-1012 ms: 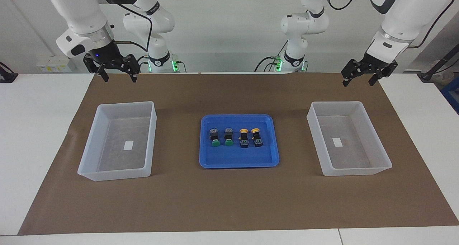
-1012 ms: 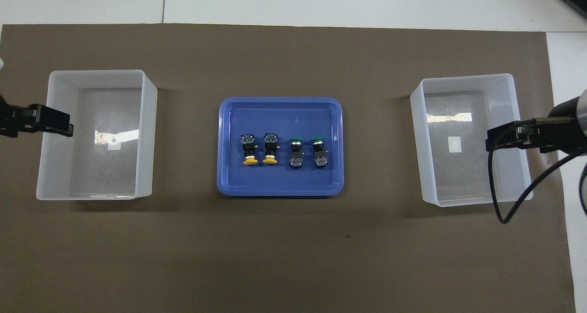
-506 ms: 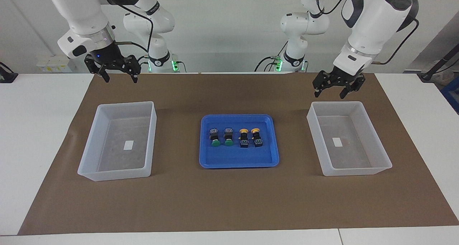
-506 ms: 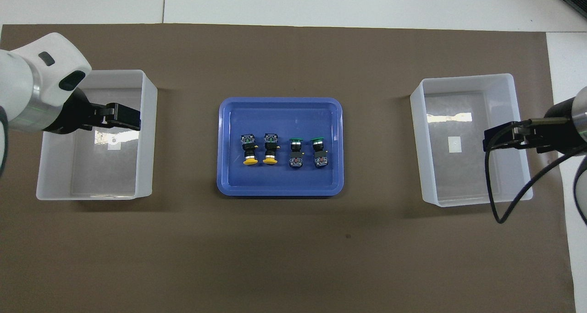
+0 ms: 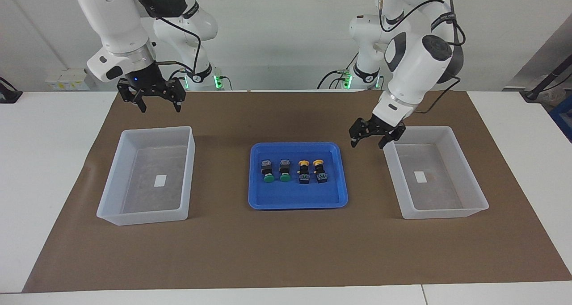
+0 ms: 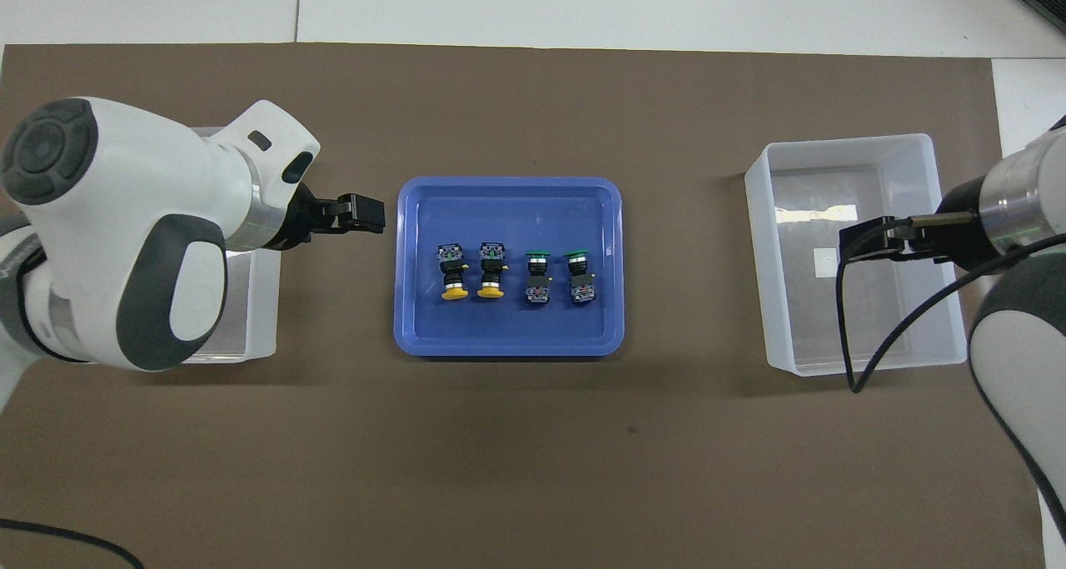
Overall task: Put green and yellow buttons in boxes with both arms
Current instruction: 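Reach the left gripper to a yellow button while the right gripper reaches a green button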
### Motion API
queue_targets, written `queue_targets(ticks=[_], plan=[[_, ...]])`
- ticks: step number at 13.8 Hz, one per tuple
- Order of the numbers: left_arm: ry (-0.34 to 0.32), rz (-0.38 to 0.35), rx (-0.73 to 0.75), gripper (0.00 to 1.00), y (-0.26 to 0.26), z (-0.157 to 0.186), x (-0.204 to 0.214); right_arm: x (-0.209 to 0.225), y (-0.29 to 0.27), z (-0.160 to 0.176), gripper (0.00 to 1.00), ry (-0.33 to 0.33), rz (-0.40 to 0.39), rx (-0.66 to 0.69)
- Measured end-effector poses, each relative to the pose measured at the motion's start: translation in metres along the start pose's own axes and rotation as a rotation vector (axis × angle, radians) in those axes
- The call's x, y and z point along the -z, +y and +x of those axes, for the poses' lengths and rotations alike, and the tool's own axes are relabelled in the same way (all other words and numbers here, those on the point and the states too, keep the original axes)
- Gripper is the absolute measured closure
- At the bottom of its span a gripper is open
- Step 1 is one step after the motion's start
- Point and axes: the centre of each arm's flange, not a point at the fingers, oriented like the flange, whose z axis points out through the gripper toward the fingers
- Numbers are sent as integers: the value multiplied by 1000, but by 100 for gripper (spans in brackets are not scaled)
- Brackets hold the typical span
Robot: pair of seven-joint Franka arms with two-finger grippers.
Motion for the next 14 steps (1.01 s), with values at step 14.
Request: queue_targets(ticks=[14], plan=[[22, -36, 66, 0, 45, -46, -146, -112, -177, 14, 0, 66, 38, 6]])
